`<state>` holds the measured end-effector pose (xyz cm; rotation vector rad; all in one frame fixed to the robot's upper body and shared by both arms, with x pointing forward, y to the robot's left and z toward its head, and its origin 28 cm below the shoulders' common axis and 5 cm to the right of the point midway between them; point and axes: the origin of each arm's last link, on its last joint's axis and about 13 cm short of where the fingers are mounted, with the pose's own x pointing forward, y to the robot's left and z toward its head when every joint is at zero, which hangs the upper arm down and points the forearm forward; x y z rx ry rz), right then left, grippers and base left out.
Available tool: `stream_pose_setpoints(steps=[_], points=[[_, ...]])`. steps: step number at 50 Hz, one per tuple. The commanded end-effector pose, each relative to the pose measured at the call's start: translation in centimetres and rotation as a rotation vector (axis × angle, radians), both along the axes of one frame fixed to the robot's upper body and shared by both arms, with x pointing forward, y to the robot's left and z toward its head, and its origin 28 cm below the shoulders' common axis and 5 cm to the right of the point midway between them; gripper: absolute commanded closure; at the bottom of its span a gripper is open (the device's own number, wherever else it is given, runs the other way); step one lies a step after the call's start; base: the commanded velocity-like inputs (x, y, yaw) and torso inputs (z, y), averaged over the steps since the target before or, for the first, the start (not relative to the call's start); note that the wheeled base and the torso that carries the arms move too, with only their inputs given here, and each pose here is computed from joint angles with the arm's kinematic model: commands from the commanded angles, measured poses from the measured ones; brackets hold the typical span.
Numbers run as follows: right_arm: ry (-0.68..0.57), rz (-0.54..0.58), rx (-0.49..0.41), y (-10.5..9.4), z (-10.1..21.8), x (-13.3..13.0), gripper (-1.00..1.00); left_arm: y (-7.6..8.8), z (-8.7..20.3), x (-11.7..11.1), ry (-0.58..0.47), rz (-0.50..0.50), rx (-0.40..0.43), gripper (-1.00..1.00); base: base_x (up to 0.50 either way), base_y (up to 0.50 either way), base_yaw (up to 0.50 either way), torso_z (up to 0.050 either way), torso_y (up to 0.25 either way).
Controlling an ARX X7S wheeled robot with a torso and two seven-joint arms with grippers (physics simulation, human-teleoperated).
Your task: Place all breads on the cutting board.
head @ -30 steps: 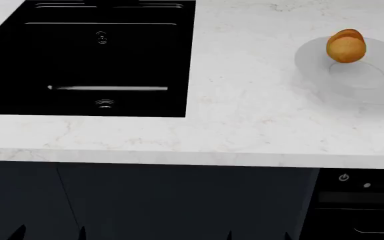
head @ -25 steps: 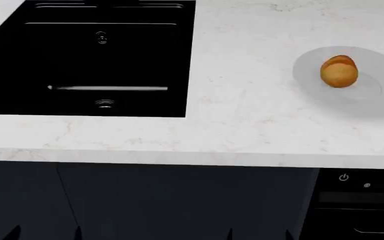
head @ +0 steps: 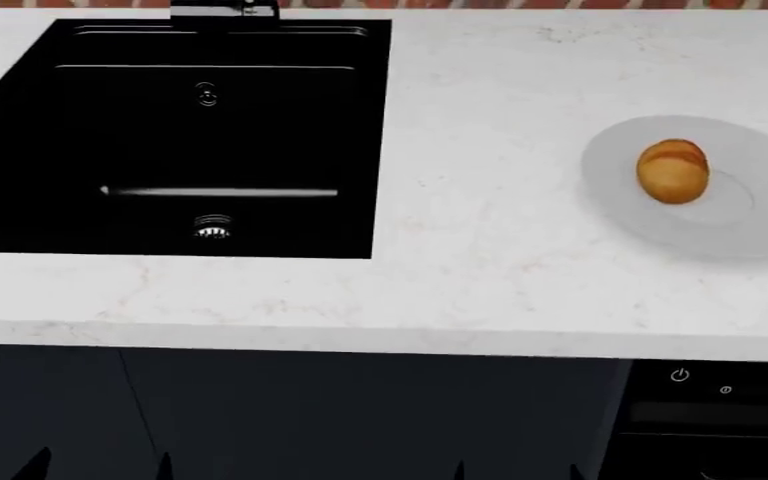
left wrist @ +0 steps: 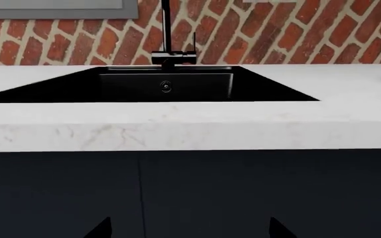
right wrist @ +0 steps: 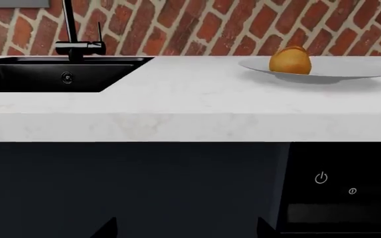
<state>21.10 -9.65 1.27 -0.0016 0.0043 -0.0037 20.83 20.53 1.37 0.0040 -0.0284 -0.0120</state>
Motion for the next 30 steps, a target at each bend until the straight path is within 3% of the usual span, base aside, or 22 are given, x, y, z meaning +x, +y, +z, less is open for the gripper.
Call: stream_pose_setpoints(steps=[1,27,30], points=[[0.005,-0.003,-0.005,-0.01,-0.08,0.03,-1.00,-0.02,-0.02,0.00,-0.004,-0.004,0.001,-1.00,0.00,0.00,0.00,0.050,0.000],[0.006,-0.011,0.002,-0.05,-0.02,0.05,-1.00,-0.01,0.08,-0.05,-0.010,-0.008,-0.005,-1.00,0.00,0.00,0.00,0.050,0.000],[-0.013,-0.004,0.016,-0.05,0.16,-0.05,-1.00,0.03,0.04,-0.04,-0.008,-0.007,-0.010,-1.00,0.00,0.00,0.00,0.014,0.000]])
